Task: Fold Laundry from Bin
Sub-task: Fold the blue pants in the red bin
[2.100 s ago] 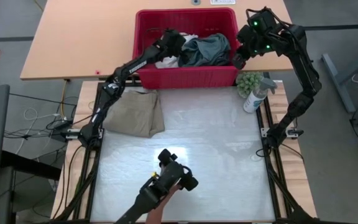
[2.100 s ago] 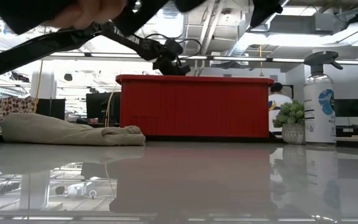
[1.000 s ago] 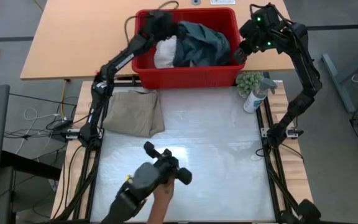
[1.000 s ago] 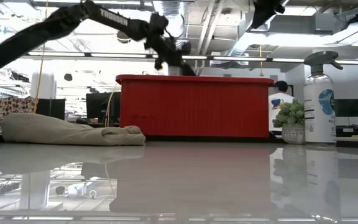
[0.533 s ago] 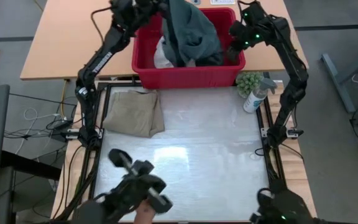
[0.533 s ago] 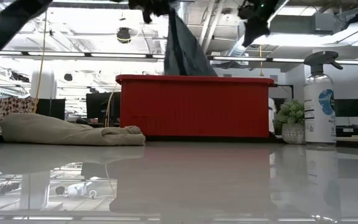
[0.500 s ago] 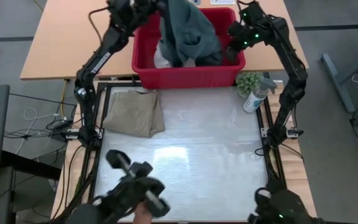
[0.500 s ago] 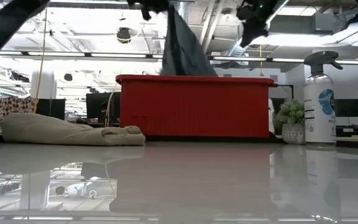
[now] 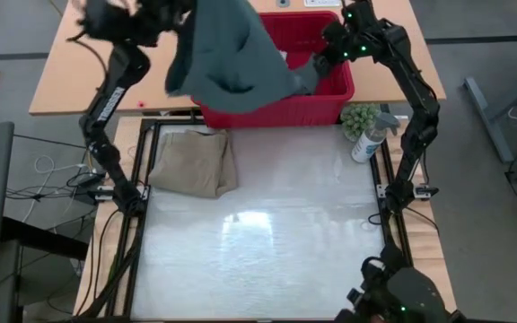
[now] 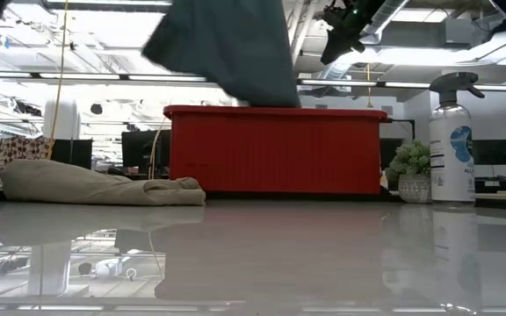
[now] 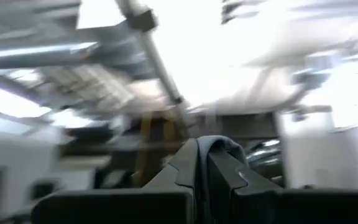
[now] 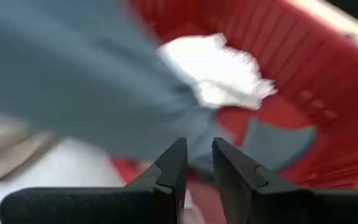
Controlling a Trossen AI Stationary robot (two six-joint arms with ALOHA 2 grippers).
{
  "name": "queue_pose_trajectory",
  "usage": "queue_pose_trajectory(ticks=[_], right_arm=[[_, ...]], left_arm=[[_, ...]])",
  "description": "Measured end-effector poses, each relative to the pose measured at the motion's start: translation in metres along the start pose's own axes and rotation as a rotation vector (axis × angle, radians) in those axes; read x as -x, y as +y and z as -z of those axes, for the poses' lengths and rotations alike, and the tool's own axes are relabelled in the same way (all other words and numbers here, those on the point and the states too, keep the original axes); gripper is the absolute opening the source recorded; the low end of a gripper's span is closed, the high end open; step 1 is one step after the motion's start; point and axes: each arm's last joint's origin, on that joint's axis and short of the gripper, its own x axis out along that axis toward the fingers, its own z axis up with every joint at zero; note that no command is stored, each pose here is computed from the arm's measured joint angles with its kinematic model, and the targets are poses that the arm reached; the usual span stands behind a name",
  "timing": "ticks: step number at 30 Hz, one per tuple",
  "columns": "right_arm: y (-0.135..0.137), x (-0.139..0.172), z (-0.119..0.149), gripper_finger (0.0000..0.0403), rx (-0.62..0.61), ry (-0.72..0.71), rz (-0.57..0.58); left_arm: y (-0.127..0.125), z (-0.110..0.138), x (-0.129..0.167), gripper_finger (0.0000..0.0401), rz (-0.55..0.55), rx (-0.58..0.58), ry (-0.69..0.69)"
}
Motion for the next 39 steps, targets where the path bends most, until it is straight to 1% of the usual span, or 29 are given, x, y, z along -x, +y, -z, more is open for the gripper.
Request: queue_pose_trajectory(ticks=[4,7,11,14,17,20,22,24,25,26,27,29,32,35,37,39], right_arm=[[-0.005,0.001,-0.006,0.0103,-0.023,-0.062,0.052],[-0.006,0.001,-0.01,0.0103,-0.046,-0.107,0.059],[-0.002,0.001,-0.012,0.0103,-0.047,-0.119,0.049],[0.008,0.001,-0.014,0.0103,-0.034,-0.124,0.026],[0.024,0.006,-0.018,0.0103,-0.015,-0.145,-0.033],[0.042,0.019,-0.021,0.0103,0.01,-0.181,-0.095],[0.055,0.029,-0.023,0.0103,0.032,-0.205,-0.125],[0.066,0.04,-0.024,0.0103,0.059,-0.228,-0.15],[0.071,0.045,-0.025,0.0103,0.068,-0.238,-0.164],[0.076,0.05,-0.025,0.0103,0.077,-0.249,-0.177],[0.081,0.055,-0.025,0.0103,0.081,-0.259,-0.19],[0.09,0.068,-0.025,0.0103,0.084,-0.28,-0.218],[0.104,0.089,-0.023,0.0103,0.059,-0.314,-0.271],[0.123,0.109,-0.021,0.0103,0.036,-0.339,-0.351],[0.138,0.123,-0.018,0.0103,0.038,-0.355,-0.419],[0.153,0.14,-0.014,0.0103,0.045,-0.371,-0.497]], left_arm=[[-0.041,-0.035,0.004,0.0,0.232,0.036,-0.093],[-0.072,-0.059,0.01,0.0,0.422,0.079,-0.137],[-0.11,-0.082,0.02,0.0,0.648,0.164,-0.143],[-0.132,-0.095,0.026,0.0,0.771,0.266,-0.147],[-0.151,-0.1,0.029,0.0,0.895,0.39,-0.117],[-0.171,-0.098,0.03,0.0,1.063,0.524,-0.032],[-0.19,-0.092,0.028,0.0,1.179,0.603,0.007],[-0.209,-0.085,0.027,0.0,1.284,0.637,0.029],[-0.218,-0.081,0.026,0.0,1.31,0.659,0.038],[-0.228,-0.076,0.024,0.0,1.305,0.678,0.032],[-0.237,-0.073,0.023,0.0,1.275,0.69,0.018],[-0.251,-0.067,0.021,0.0,1.204,0.711,0.03],[-0.271,-0.054,0.019,0.0,1.084,0.681,0.083],[-0.292,-0.037,0.015,0.0,0.942,0.641,0.152],[-0.308,-0.025,0.012,0.0,0.835,0.649,0.201],[-0.328,-0.013,0.01,0.0,0.805,0.651,0.235]])
